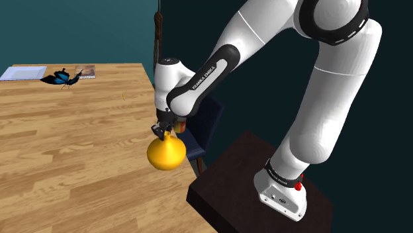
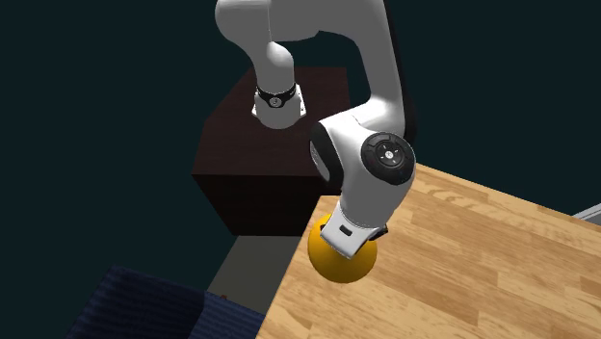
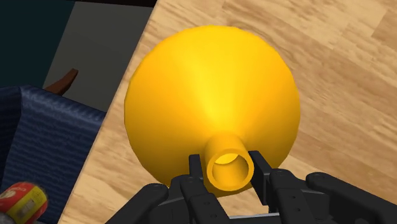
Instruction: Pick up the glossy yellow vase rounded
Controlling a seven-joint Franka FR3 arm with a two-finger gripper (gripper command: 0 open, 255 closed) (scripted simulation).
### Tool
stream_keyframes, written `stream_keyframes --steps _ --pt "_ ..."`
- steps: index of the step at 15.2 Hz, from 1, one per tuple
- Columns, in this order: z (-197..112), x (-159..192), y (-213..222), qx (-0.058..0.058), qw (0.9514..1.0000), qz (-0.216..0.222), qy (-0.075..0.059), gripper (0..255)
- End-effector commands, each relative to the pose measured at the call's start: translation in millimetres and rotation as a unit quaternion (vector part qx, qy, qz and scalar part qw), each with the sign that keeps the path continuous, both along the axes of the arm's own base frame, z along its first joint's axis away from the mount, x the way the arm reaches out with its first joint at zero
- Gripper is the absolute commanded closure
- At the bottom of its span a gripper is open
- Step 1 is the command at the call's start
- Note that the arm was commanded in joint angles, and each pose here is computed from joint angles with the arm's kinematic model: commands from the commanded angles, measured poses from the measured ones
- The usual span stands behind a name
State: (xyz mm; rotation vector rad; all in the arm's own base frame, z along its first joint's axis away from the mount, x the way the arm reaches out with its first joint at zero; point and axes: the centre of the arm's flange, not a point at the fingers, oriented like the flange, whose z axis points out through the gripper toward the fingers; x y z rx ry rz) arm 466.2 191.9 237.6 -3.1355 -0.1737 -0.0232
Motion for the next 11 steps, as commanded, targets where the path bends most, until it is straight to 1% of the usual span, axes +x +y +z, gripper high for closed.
stream_keyframes --steps 1,9,11 --pt "11 1 1 0.0 1.0 0.0 0.0 255" --pt "53 1 1 0.0 1.0 0.0 0.0 255" --pt "54 1 1 0.0 1.0 0.0 0.0 255"
